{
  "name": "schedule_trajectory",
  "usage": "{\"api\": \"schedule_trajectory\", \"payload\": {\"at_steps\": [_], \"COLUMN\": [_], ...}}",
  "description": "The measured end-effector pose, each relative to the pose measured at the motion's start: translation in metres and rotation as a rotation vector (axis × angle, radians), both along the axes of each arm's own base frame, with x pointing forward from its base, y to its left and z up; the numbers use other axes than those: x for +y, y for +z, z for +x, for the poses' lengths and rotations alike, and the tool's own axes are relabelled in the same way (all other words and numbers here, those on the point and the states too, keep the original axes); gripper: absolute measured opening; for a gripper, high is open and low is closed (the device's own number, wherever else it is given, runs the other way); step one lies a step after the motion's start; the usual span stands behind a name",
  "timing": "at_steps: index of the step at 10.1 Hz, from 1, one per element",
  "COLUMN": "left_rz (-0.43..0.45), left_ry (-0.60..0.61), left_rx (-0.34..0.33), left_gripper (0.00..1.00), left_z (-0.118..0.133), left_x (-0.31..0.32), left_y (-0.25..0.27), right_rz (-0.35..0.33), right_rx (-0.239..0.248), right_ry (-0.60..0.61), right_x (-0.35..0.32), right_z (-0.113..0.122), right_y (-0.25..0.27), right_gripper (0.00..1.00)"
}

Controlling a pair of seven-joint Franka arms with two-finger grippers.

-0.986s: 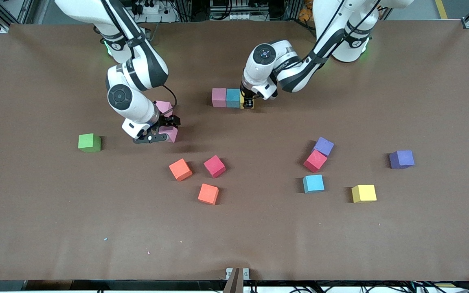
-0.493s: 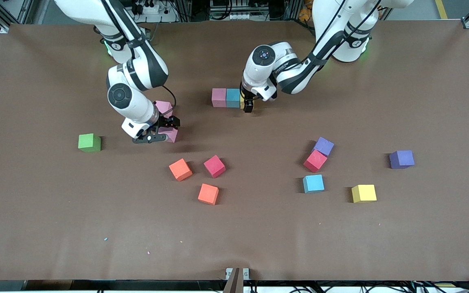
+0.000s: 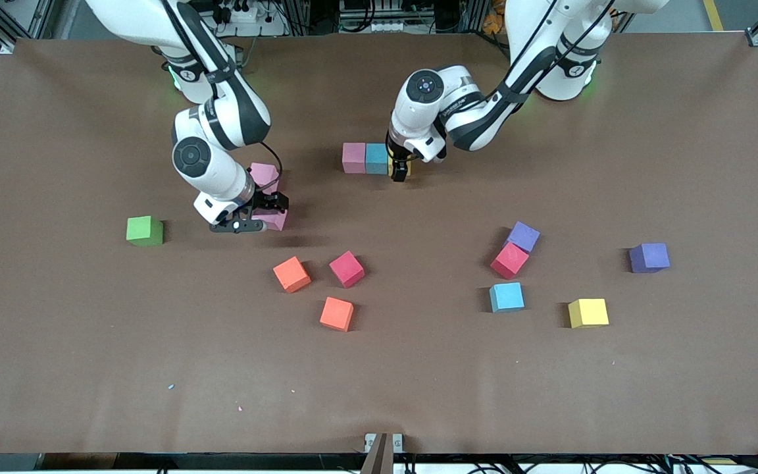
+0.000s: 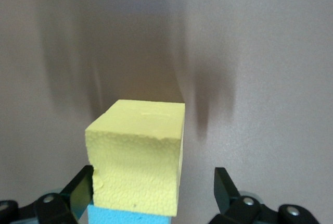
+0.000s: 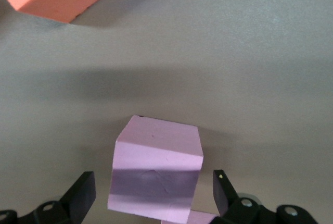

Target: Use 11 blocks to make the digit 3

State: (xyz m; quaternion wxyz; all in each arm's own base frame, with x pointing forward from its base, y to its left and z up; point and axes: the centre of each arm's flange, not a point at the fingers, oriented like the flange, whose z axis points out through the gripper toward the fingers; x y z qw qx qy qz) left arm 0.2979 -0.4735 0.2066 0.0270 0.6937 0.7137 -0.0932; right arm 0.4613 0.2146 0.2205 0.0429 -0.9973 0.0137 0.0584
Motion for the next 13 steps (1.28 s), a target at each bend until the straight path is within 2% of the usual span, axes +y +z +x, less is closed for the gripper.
{"api": "schedule_trajectory", "payload": {"at_steps": [4,8,9,10,13], "left_rz": [0.011,0.007,0.003,0.002,0.024], "left_ry": [-0.014,-0.004,0.001,0.007,0.030], "left_rx": [-0.023,-0.056,-0.066,-0.075,-0.096], "left_gripper": [1.00,1.00,1.00,1.00,1.00], "left_z": [-0.002,0.007,0.011,0.015,0.031], "left_x": [-0.002,-0.001,0.000,0.001,0.011], "left_y": [0.017,0.035,0.040,0.045,0.060], "right_rz": [0.004,-0.046,-0.074,-0.100,-0.119], "right_rx": [0.014,0.007,-0.001,-0.012,-0.028], "right_ry": [-0.148,-0.190,-0.192,-0.190,-0.189], "right_x": [0.011,0.001,-0.003,-0.006,-0.008], "right_z": [-0.006,-0.004,-0.003,-0.002,-0.001], "right_y": [-0.016,-0.031,-0.034,-0.037,-0.035], "right_gripper": [1.00,0.98,0.87,0.84,0.83]}}
